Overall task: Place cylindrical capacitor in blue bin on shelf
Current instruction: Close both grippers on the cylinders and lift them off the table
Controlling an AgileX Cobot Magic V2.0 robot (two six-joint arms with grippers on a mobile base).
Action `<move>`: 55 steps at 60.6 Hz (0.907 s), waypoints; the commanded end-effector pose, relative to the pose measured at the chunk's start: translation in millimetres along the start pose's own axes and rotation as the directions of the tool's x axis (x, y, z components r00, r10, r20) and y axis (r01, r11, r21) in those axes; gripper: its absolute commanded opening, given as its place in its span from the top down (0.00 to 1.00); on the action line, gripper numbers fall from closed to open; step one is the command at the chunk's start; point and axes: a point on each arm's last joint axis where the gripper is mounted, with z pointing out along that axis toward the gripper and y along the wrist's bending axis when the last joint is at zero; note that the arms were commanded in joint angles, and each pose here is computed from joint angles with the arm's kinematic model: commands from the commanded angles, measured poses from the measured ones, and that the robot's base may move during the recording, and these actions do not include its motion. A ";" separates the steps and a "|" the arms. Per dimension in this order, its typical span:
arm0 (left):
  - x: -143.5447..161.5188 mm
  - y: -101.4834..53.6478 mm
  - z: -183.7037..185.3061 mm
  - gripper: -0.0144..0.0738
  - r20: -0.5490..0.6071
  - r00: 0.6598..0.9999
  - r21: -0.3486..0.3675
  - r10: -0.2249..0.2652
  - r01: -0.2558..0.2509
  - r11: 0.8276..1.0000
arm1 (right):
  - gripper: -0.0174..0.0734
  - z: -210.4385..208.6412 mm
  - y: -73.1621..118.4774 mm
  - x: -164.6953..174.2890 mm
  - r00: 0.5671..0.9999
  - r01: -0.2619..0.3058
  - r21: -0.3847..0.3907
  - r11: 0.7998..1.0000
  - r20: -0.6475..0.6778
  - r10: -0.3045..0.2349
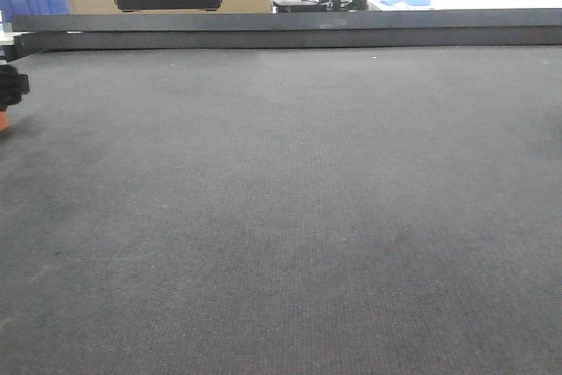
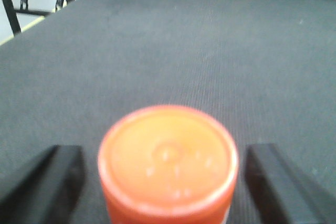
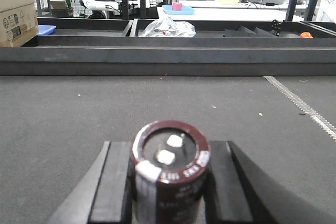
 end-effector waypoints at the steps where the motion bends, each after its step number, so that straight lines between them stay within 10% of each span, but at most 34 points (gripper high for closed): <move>1: -1.6 2.6 1.4 0.45 0.005 1.000 -0.009 -0.014 0.014 1.000 | 0.89 -2.0 0.1 -5.3 0.999 0.009 -0.003 1.000 0.037 -0.008; 13: -3.7 2.5 0.0 0.97 -0.012 1.000 -0.010 -0.014 0.014 1.000 | 0.89 -2.0 0.1 -5.3 0.999 0.009 -0.003 1.000 0.037 -0.008; 37: -109.2 -2.5 -74.3 0.96 -0.095 0.995 -0.005 0.000 0.000 1.000 | 0.89 -7.9 12.9 -44.2 0.981 0.041 -0.074 0.996 -0.185 -0.054; 55: -180.3 -43.5 -172.3 0.96 -0.026 0.996 0.118 0.086 -0.082 0.990 | 0.89 -30.5 41.8 -96.0 0.947 0.021 -0.184 0.983 -0.311 -0.079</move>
